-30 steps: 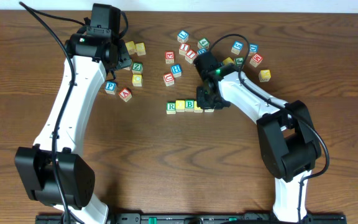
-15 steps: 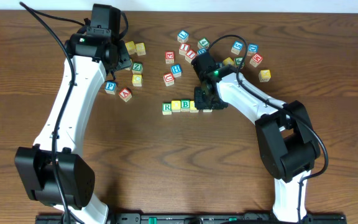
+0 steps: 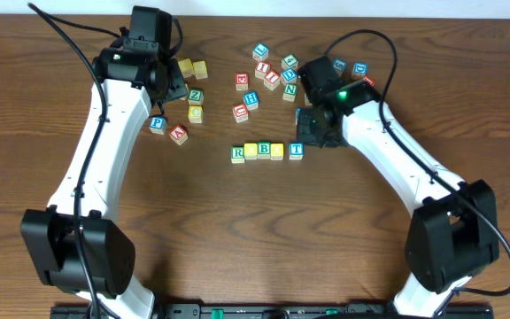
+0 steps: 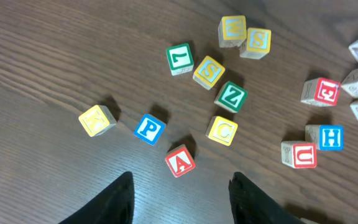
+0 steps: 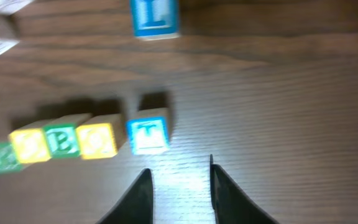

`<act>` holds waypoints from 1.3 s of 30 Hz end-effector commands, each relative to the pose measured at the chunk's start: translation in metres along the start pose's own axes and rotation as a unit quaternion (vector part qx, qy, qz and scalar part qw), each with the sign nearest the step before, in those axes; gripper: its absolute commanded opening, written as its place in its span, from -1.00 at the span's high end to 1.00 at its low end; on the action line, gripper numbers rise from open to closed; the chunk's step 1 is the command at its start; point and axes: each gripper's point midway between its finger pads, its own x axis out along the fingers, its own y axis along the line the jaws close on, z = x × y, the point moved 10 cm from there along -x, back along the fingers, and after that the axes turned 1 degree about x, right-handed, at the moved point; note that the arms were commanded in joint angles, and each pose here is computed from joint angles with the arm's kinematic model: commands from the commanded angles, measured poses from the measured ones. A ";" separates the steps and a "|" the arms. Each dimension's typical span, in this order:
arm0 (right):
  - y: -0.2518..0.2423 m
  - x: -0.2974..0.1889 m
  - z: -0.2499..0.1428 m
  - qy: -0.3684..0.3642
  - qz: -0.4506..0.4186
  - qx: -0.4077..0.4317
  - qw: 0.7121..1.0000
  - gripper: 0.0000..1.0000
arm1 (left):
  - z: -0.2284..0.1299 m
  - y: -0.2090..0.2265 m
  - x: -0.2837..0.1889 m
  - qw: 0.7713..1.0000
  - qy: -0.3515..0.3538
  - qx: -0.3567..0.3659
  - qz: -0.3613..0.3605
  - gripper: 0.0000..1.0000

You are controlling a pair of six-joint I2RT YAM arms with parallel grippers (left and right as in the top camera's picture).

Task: Spell out ROBOT
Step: 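Place the blue T block at the right end of the row, then push both row ends inward with both grippers to close gaps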

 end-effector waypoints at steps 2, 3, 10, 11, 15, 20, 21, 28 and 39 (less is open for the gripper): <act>-0.018 0.031 -0.005 0.031 -0.040 0.028 0.998 0.70 | -0.018 -0.011 0.016 0.999 0.041 0.010 -0.030 0.84; -0.019 0.036 -0.006 0.032 -0.041 0.029 0.998 0.71 | -0.025 -0.015 0.022 0.998 0.048 0.016 -0.030 0.85; -0.024 0.065 -0.016 0.036 0.000 0.034 0.999 0.74 | -0.076 -0.026 0.062 0.993 0.107 0.011 -0.049 0.85; -0.023 0.067 -0.016 0.034 0.007 0.033 0.999 0.75 | -0.080 -0.027 0.065 0.993 0.108 0.012 -0.049 0.85; -0.021 0.079 -0.021 0.025 0.033 0.025 0.999 0.76 | -0.088 -0.034 0.070 0.992 0.108 0.023 -0.054 0.85; -0.018 0.085 -0.025 0.034 0.069 0.034 0.996 0.78 | -0.088 -0.037 0.070 0.993 0.102 0.025 -0.059 0.85; -0.017 0.085 -0.026 0.036 0.070 0.038 0.996 0.78 | -0.088 -0.037 0.070 0.993 0.102 0.025 -0.059 0.85; -0.001 0.084 -0.028 0.020 0.086 0.020 0.996 0.79 | -0.088 -0.037 0.070 0.993 0.102 0.025 -0.059 0.85; 0.002 0.093 -0.028 0.018 0.088 0.017 0.996 0.66 | -0.088 -0.037 0.070 0.993 0.102 0.029 -0.059 0.85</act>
